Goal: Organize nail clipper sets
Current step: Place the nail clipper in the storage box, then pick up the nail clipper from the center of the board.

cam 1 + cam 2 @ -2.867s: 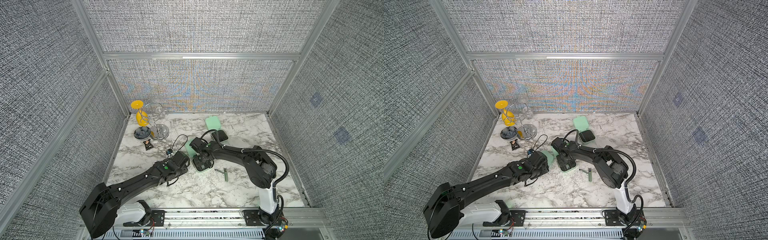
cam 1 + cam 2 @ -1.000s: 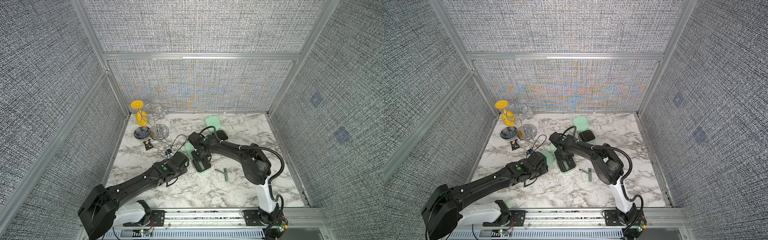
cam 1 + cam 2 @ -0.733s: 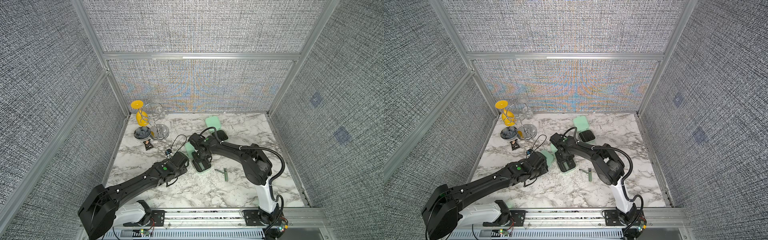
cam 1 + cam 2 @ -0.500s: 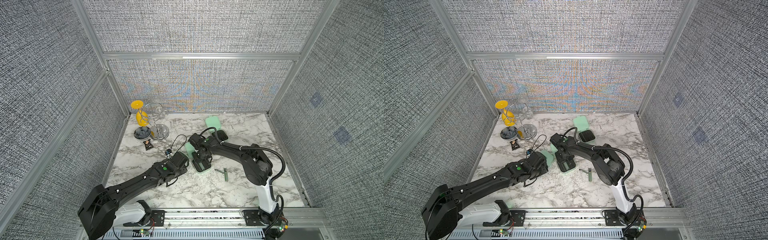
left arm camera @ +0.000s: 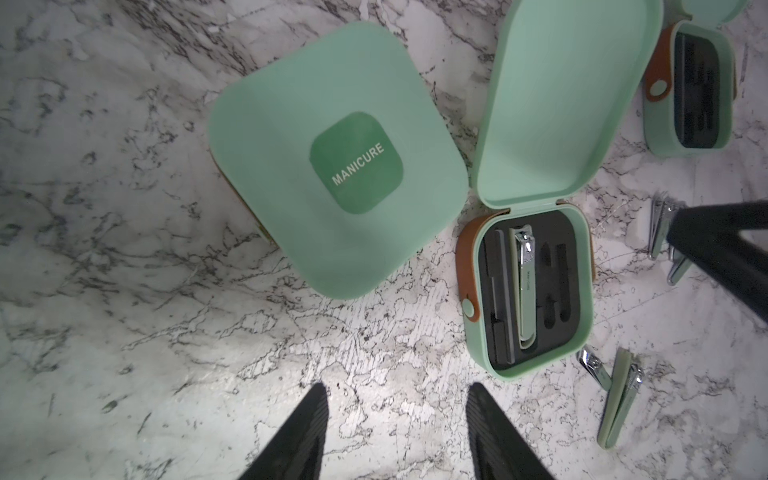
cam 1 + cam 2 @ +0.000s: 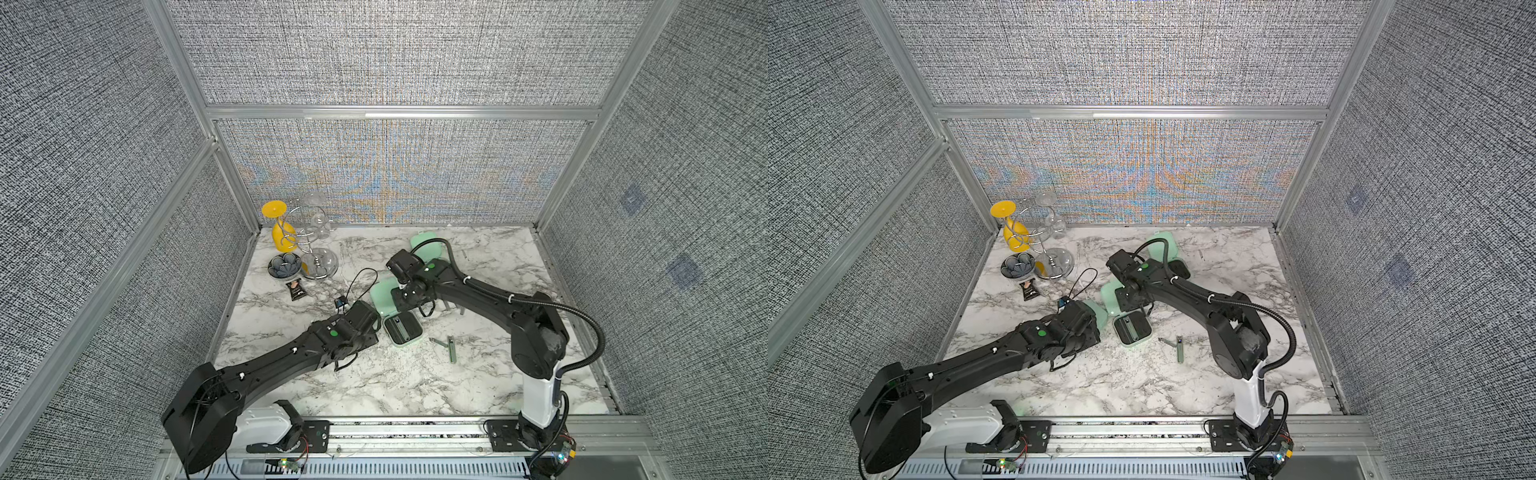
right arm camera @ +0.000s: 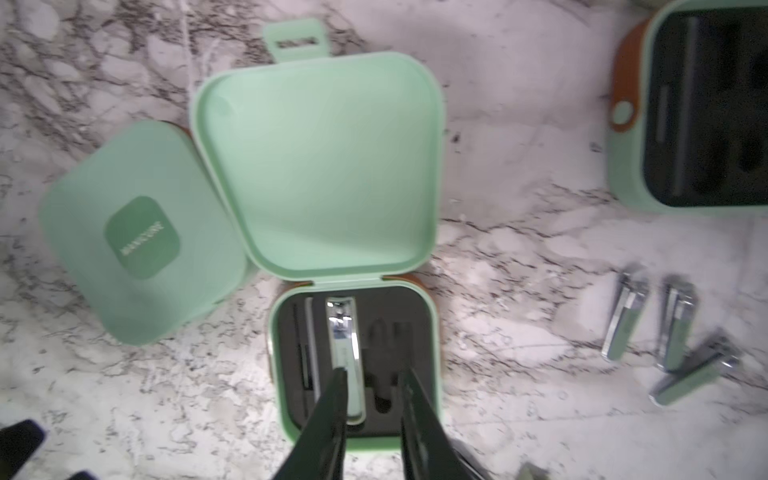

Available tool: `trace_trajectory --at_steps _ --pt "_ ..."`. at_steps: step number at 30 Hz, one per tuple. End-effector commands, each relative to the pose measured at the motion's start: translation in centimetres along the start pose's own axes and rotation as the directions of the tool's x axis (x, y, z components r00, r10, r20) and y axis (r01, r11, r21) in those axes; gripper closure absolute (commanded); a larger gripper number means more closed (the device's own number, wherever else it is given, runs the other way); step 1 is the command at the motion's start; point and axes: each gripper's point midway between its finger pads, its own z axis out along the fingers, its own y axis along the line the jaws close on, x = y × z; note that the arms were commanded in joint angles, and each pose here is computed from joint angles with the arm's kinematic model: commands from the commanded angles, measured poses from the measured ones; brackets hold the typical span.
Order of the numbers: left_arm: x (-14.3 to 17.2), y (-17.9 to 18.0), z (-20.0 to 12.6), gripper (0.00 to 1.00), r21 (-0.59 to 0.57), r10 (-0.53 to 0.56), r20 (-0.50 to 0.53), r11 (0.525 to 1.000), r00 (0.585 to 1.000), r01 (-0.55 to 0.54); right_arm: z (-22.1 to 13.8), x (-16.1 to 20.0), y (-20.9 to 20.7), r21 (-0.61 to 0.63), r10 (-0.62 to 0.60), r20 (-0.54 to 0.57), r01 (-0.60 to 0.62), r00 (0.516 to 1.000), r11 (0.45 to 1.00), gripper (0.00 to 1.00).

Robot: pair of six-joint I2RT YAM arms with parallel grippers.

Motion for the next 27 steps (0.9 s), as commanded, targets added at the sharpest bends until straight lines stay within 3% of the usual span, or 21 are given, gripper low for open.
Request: trace_trajectory --at_steps 1,6,16,27 --pt "0.0 -0.4 -0.1 0.44 0.012 0.009 -0.006 1.000 1.000 -0.009 -0.1 1.4 -4.5 0.085 0.034 -0.037 -0.031 0.999 0.996 0.72" --pt "0.0 -0.4 -0.1 0.44 0.013 0.009 -0.005 1.000 1.000 -0.009 0.4 2.7 -9.1 0.095 0.112 -0.054 -0.107 0.992 0.990 0.65" --pt "-0.4 -0.7 0.0 0.45 0.042 0.049 0.027 0.998 0.998 -0.050 2.4 2.3 -13.4 0.103 0.142 -0.070 -0.134 0.987 0.986 0.61" --pt "-1.1 -1.3 -0.6 0.46 0.072 0.093 0.065 0.993 0.994 -0.098 3.6 3.6 -12.7 -0.002 0.179 -0.086 -0.180 0.980 0.984 0.61"
